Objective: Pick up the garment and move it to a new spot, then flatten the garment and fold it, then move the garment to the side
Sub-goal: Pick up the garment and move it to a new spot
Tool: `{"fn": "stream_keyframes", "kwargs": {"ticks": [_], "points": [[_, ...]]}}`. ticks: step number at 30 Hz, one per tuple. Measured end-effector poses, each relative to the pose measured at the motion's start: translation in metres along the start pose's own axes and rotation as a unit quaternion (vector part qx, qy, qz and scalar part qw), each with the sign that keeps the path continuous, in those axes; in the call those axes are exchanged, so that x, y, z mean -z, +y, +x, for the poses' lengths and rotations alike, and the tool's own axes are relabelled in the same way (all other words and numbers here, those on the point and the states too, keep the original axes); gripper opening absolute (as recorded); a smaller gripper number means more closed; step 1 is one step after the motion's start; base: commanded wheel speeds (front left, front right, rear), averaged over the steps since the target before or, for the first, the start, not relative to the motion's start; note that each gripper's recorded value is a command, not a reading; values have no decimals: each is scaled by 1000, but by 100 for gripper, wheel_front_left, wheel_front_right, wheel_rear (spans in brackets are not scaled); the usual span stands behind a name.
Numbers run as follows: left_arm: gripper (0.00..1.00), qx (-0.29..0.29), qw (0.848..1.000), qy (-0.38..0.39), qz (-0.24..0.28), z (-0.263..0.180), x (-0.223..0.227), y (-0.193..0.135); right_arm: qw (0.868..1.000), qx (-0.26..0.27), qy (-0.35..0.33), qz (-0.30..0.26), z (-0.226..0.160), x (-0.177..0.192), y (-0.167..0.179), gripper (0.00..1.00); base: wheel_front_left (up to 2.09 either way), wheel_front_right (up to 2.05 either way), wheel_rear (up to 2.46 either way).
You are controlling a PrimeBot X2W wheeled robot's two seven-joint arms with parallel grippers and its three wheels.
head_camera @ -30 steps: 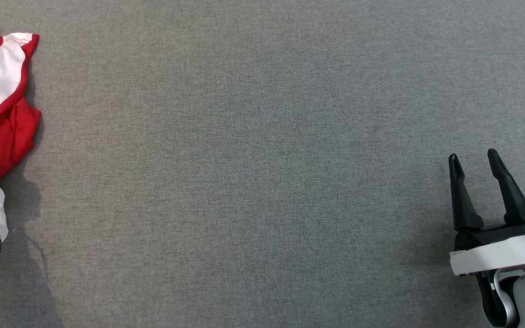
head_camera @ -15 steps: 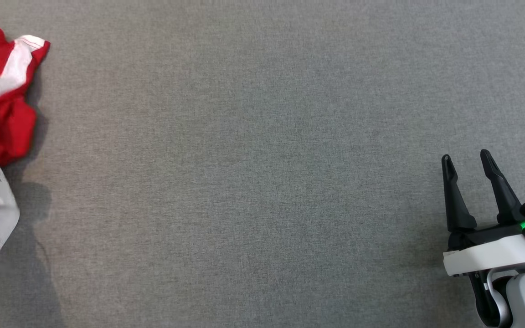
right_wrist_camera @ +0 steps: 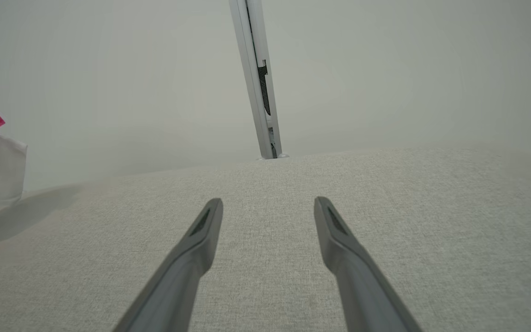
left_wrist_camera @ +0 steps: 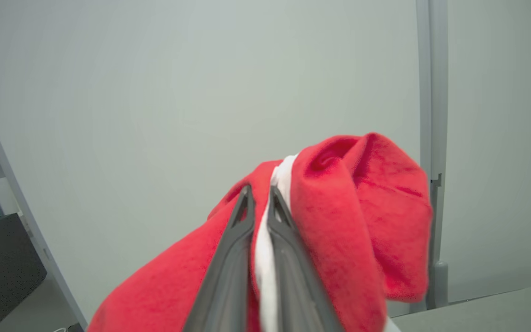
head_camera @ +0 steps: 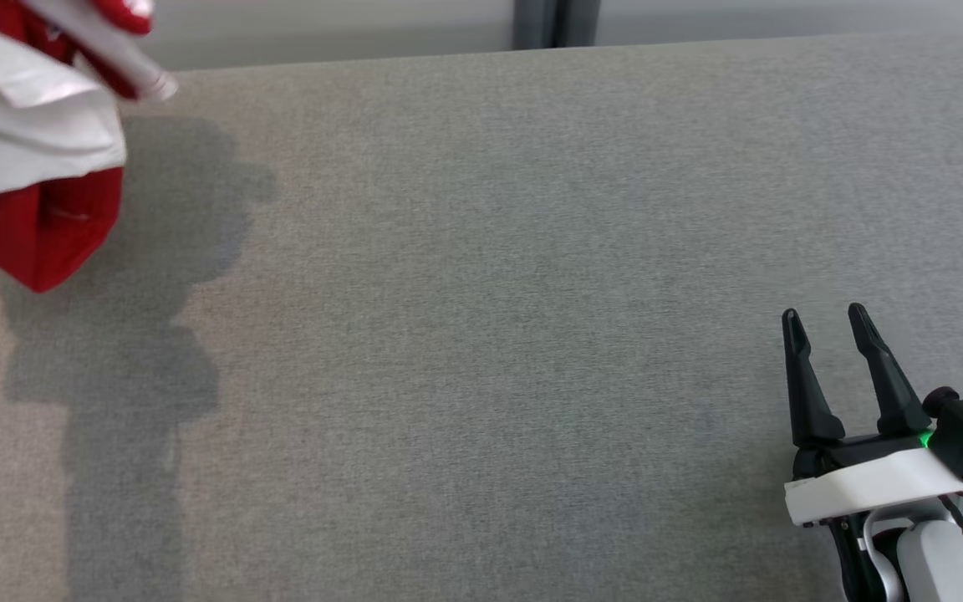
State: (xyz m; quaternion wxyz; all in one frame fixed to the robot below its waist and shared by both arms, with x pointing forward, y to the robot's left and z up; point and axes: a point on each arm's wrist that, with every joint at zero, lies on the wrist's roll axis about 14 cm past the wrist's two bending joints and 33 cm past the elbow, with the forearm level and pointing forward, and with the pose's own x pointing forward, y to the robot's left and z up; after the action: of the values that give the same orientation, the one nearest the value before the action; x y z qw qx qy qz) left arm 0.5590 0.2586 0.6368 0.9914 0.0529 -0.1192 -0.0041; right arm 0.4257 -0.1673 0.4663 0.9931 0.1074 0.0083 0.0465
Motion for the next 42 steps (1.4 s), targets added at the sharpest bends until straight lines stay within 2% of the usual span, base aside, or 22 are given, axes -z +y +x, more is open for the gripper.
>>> {"fn": "stream_keyframes", "kwargs": {"ticks": [4,8,15,18,21,25,26,32,33,34,37,42], "points": [[0,63,997,-51,-10,11,-43,-50,1000,18,-3,9,-10,-3,-7,100,0,0,0],[0,135,986,-90,-36,16,-81,-115,999,40,-9,13,-23,-9,-18,100,0,0,0],[0,253,959,-89,-95,0,-90,-228,996,85,-18,15,-49,-17,-43,100,0,0,0],[0,288,948,-62,-123,-15,-72,-266,994,108,-17,18,-62,-17,-55,100,0,0,0],[0,305,940,-25,-149,-30,-44,-291,992,121,-20,19,-69,-20,-62,100,0,0,0],[0,304,935,49,-177,-53,16,-308,991,135,-17,21,-75,-18,-69,100,0,0,0],[0,304,935,49,-177,-53,16,-308,991,135,-17,21,-75,-18,-69,100,0,0,0],[0,305,922,162,-175,-104,106,-320,990,142,-9,20,-77,-14,-73,100,0,0,0],[91,304,921,169,-177,-109,113,-321,990,142,-9,20,-77,-13,-74,100,0,0,0],[100,305,920,171,-176,-113,117,-322,990,141,-9,19,-75,-13,-73,100,0,0,0],[100,300,926,152,-174,-113,114,-317,991,133,-8,12,-72,-13,-69,100,0,0,0],[100,258,946,83,-177,-89,79,-290,993,117,-14,10,-65,-16,-61,100,0,0,0]]}}
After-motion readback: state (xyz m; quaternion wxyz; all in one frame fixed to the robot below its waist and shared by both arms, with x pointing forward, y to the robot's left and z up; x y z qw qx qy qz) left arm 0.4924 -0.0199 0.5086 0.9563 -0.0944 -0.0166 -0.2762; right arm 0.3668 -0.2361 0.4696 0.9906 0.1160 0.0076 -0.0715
